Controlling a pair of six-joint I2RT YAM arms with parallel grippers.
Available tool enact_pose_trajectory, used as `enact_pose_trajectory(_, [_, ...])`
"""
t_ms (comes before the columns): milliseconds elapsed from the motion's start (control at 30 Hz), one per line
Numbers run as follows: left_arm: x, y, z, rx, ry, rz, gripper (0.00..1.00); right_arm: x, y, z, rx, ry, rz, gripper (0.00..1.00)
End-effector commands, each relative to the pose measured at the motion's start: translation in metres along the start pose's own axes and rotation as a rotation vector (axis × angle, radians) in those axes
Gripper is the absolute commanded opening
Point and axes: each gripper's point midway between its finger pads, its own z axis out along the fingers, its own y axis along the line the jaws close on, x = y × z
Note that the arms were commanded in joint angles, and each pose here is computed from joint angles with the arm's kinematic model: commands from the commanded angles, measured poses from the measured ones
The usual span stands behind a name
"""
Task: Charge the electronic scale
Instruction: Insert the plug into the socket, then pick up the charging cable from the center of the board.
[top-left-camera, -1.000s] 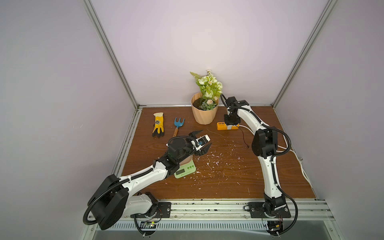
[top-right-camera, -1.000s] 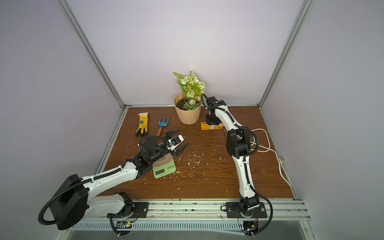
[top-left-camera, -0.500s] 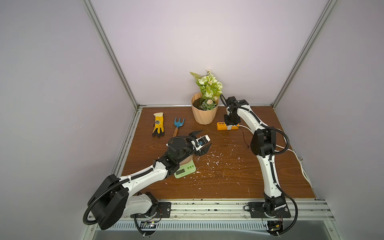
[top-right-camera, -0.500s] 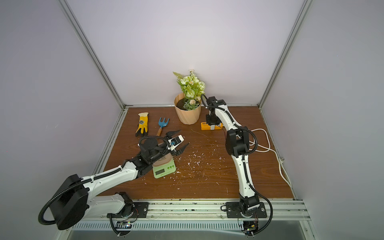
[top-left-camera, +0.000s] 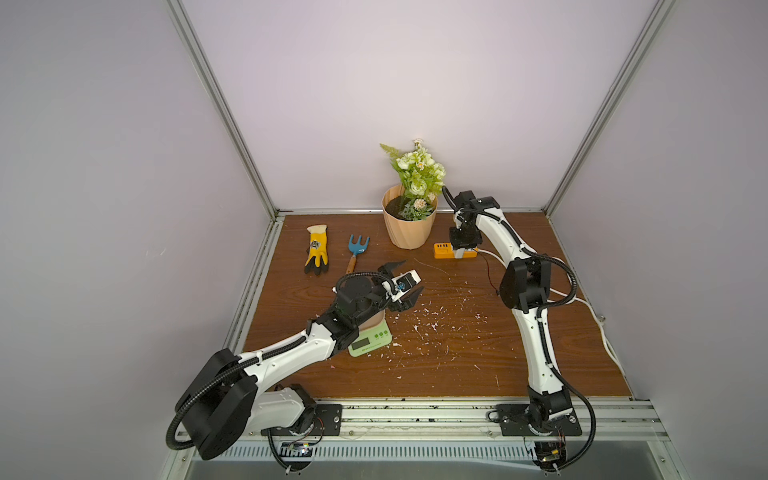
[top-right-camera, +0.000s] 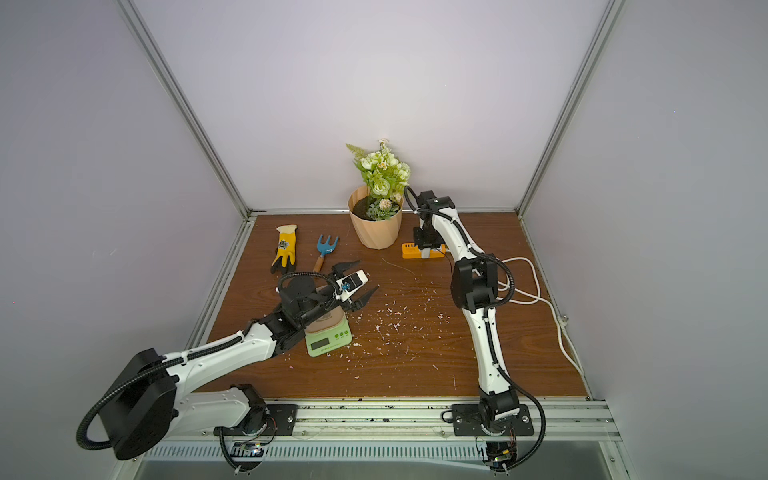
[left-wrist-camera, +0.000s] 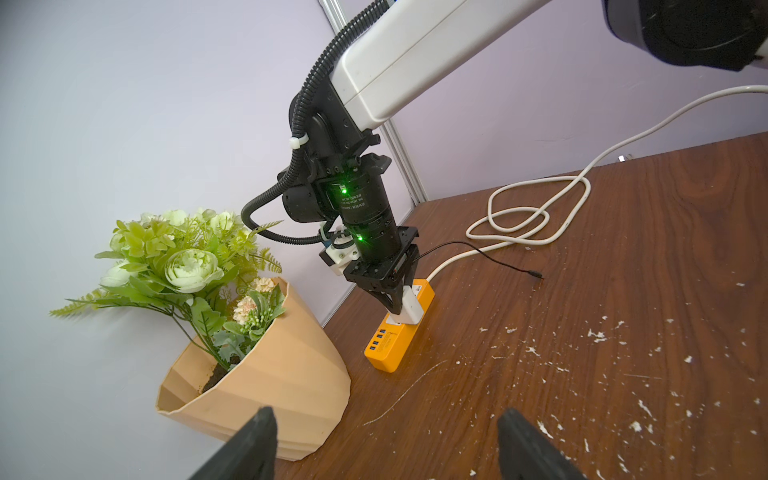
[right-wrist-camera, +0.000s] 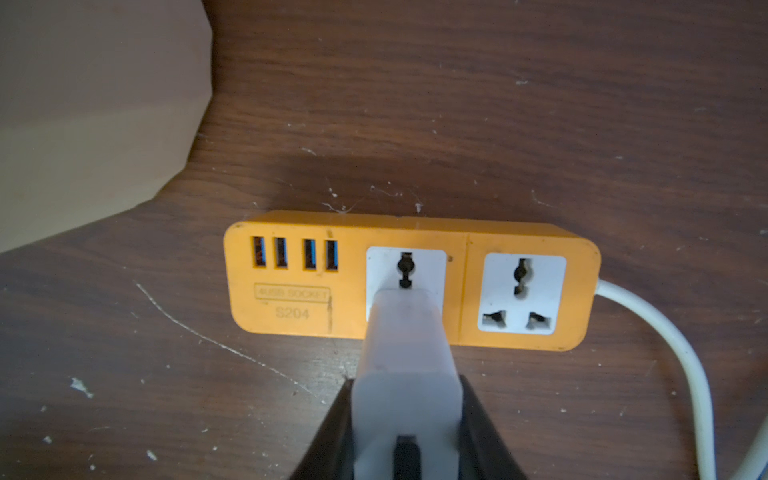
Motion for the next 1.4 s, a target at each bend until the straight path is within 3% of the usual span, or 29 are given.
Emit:
enact_pose_trajectory(0, [0.0, 0.002, 0.0, 0.002, -0.004, 0.001, 0.84, -0.001, -0.003, 0.001, -0.016, 0.006, -0.003, 0.36])
enact_pose_trajectory(267, [0.001, 0.003, -0.001, -0.007, 0.003, -0.001, 0.84, -0.032, 0.01, -0.071, -0.094, -0.183, -0.028, 0.67])
enact_pose_trajectory(500, [0.001, 0.005, -0.003, -0.02, 0.002, -0.001, 0.85, -0.009, -0.005, -0.104, -0.043, -0.215, -0.037, 0.84])
enact_pose_trajectory(667, [-0.003, 0.017, -0.003, -0.07, 0.012, -0.055, 0.86, 0.02, -0.021, -0.122, -0.037, -0.278, -0.002, 0.86])
enact_pose_trajectory(900, [-0.006, 0.039, 0.002, -0.15, 0.058, -0.258, 0.86, 0.078, -0.048, -0.122, -0.02, -0.389, 0.104, 0.87])
enact_pose_trajectory(1167, [-0.005, 0.041, 0.002, -0.157, 0.078, -0.349, 0.85, 0.131, -0.093, -0.086, 0.129, -0.422, 0.202, 0.87])
enact_pose_trajectory(1367, [-0.004, 0.038, 0.003, -0.143, 0.078, -0.362, 0.85, 0.133, -0.103, -0.053, 0.174, -0.414, 0.238, 0.86])
